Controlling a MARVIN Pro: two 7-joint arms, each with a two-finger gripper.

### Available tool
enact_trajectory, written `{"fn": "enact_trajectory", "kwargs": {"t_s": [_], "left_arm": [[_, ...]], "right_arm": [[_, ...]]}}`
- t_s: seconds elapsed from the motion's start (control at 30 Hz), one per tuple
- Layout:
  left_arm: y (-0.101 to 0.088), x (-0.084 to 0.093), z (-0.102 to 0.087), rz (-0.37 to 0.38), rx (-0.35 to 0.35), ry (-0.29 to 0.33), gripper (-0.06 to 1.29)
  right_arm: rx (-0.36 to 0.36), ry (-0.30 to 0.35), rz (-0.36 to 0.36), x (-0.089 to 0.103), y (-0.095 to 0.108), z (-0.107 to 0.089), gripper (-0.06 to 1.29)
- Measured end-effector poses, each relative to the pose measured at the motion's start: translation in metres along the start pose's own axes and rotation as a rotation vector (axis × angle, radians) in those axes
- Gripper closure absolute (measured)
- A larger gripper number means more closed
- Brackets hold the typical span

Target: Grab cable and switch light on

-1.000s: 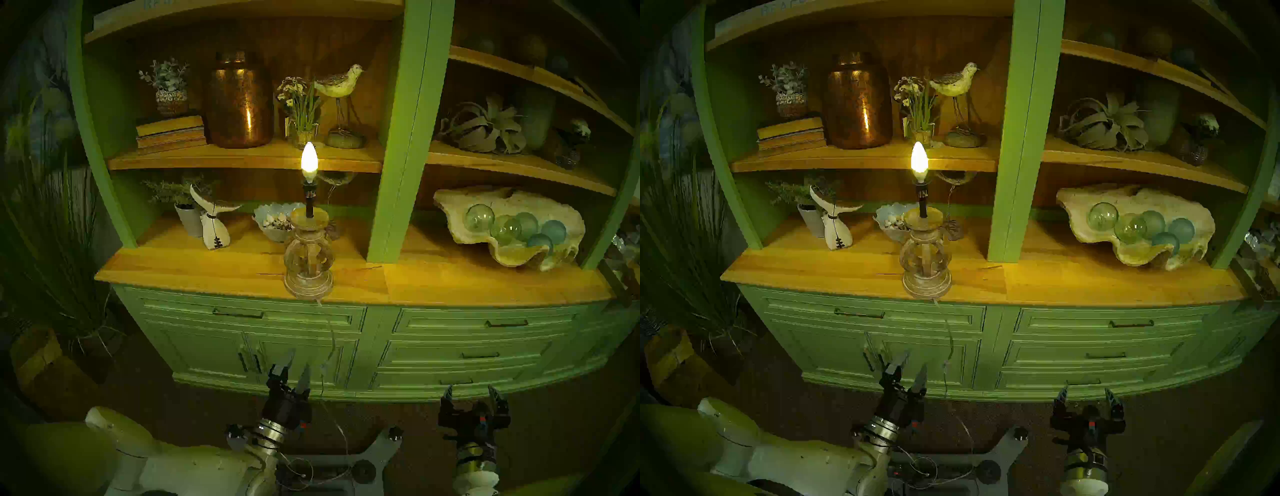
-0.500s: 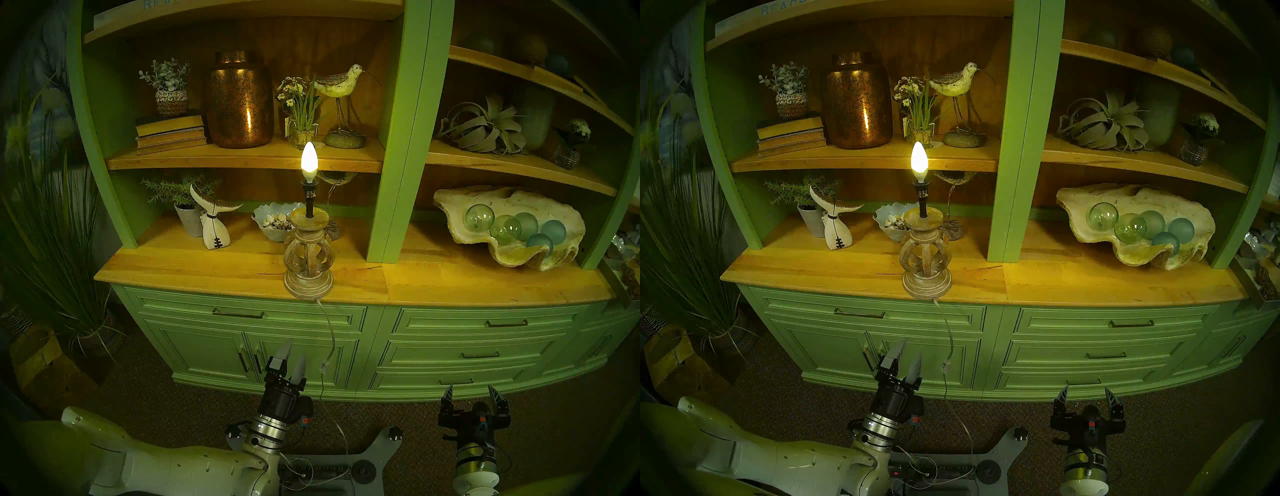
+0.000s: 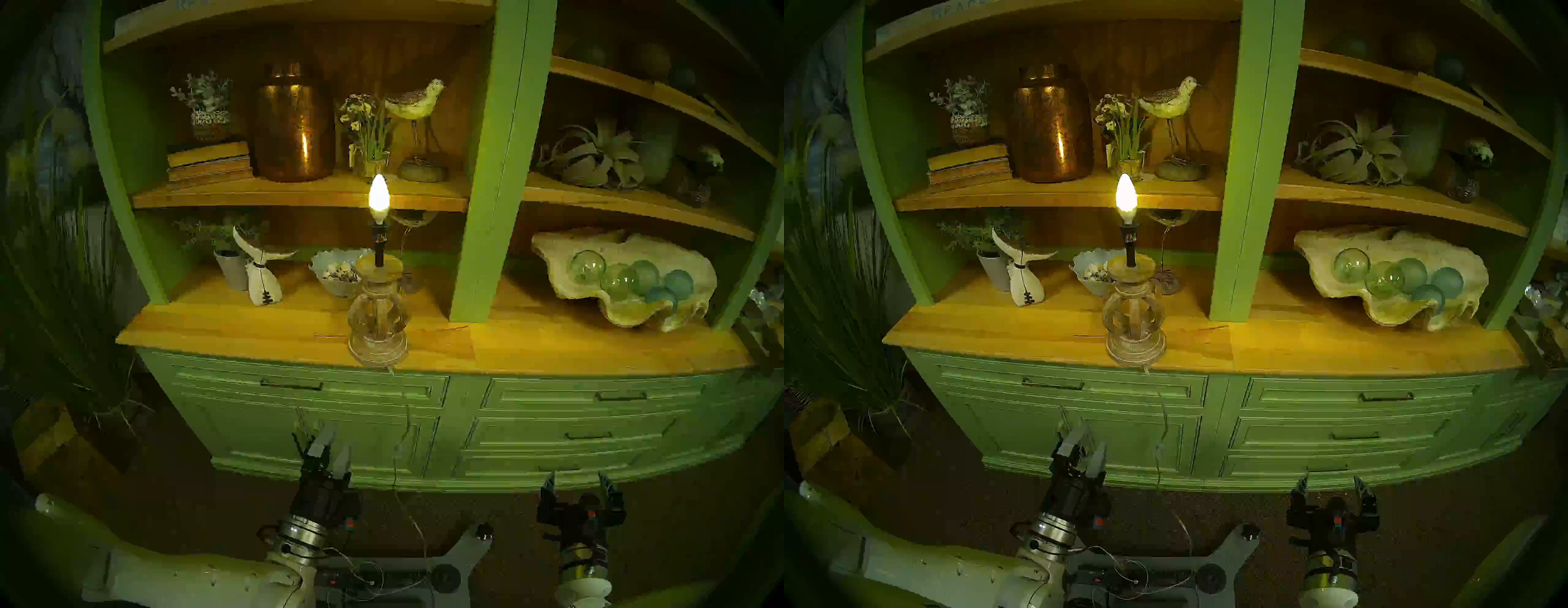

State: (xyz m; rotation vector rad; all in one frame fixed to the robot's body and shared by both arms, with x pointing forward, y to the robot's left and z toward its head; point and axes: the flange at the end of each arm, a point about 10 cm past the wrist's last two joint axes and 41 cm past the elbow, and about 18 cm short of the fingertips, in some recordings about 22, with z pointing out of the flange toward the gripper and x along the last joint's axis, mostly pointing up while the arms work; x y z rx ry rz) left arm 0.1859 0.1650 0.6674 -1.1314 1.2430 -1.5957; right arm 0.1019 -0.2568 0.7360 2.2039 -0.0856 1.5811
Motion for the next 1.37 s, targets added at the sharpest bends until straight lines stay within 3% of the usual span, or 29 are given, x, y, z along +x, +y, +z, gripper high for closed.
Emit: {"fn": "enact_trajectory", "kwargs": {"t_s": [0.33,0.6,1.0,1.37], "left_arm": [[-0.026,-0.025,-0.004,0.039,0.002,-0.022,-0.03],[-0.029,-0.032,-0.015,0.05,-0.001,-0.034,-0.03],[-0.037,-0.02,-0.028,-0.133,0.066,0.012,-0.03],[-0.038,-0.017,-0.027,-0.172,0.09,0.028,-0.03]], "right_arm": [[0.0,0.0,0.0,0.0,0.0,0.0,-0.01],[0.0,0.001,-0.001,0.0,0.0,0.0,-0.01],[0.0,0.001,-0.001,0.001,0.0,0.0,-0.01],[0.0,0.001,-0.002,0.001,0.0,0.0,-0.01]]}}
